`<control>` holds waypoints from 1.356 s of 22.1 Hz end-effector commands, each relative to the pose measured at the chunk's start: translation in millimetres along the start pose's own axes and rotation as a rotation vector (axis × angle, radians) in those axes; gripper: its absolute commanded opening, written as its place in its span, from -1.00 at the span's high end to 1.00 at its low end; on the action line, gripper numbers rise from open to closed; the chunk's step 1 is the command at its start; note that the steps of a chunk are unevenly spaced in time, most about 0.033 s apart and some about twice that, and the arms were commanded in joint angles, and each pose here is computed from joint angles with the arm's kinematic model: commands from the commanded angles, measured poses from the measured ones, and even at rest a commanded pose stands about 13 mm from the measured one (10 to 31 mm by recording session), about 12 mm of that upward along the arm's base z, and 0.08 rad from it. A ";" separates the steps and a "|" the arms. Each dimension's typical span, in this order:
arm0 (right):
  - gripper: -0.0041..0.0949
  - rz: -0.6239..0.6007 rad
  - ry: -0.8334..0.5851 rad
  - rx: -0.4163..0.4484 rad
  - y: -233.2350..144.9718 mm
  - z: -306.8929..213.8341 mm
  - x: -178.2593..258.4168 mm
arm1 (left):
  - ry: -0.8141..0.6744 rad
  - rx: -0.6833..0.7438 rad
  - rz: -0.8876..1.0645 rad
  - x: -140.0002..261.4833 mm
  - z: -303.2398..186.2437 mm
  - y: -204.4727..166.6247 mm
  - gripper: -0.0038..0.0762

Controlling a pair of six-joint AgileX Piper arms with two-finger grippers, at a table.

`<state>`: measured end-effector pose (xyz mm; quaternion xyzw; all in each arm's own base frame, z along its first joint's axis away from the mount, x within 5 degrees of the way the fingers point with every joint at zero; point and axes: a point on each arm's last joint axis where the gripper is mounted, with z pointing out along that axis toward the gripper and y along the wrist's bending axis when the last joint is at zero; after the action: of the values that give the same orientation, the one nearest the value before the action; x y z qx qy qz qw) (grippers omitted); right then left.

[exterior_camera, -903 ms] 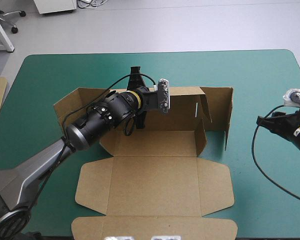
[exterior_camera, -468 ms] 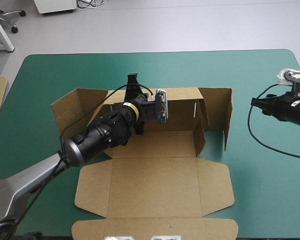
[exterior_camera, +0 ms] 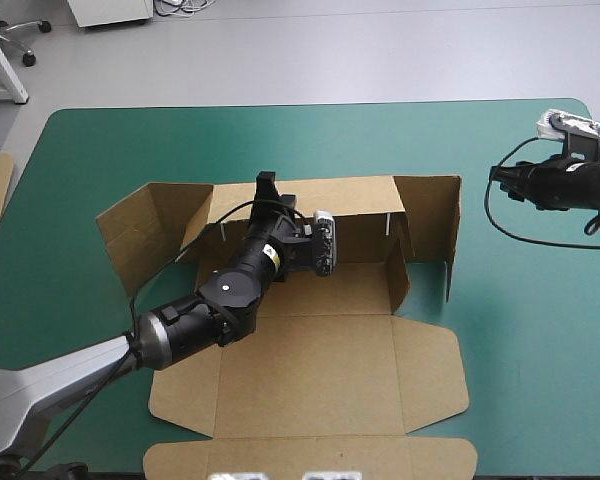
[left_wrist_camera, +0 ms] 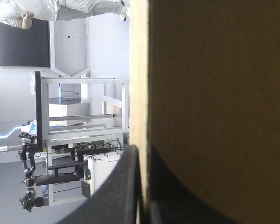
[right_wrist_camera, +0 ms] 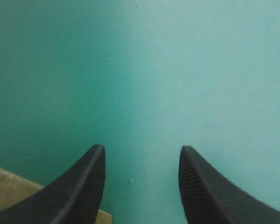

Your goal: Fold the box

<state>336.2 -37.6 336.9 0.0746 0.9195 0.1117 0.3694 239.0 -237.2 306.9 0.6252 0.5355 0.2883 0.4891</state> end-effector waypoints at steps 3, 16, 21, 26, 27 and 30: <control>0.00 0.065 -0.087 -0.082 -9.4 -2.8 -33.5 | 0.002 -0.057 -0.135 -0.8 -8.5 13.9 0.94; 0.08 0.012 0.081 -0.278 15.5 49.7 -44.6 | -0.024 -0.200 -0.083 -13.1 -2.3 18.2 0.94; 0.08 0.010 0.056 -0.285 17.6 46.5 -50.4 | -0.007 -0.204 -0.028 -9.7 0.5 20.7 0.94; 0.08 0.004 0.053 -0.295 18.5 46.3 -50.6 | -0.001 -0.213 -0.026 -11.2 5.6 25.6 0.94; 0.08 0.002 0.057 -0.296 18.6 46.2 -50.2 | -0.001 -0.216 -0.028 -11.6 5.9 26.5 0.94; 0.08 -0.004 0.082 -0.324 21.0 45.3 -47.9 | 0.001 -0.217 -0.028 -11.5 5.9 26.6 0.94</control>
<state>410.7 -25.0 311.0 0.0197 0.9222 0.2440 0.2993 252.7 -254.3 298.4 0.5942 0.5292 0.3113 0.5196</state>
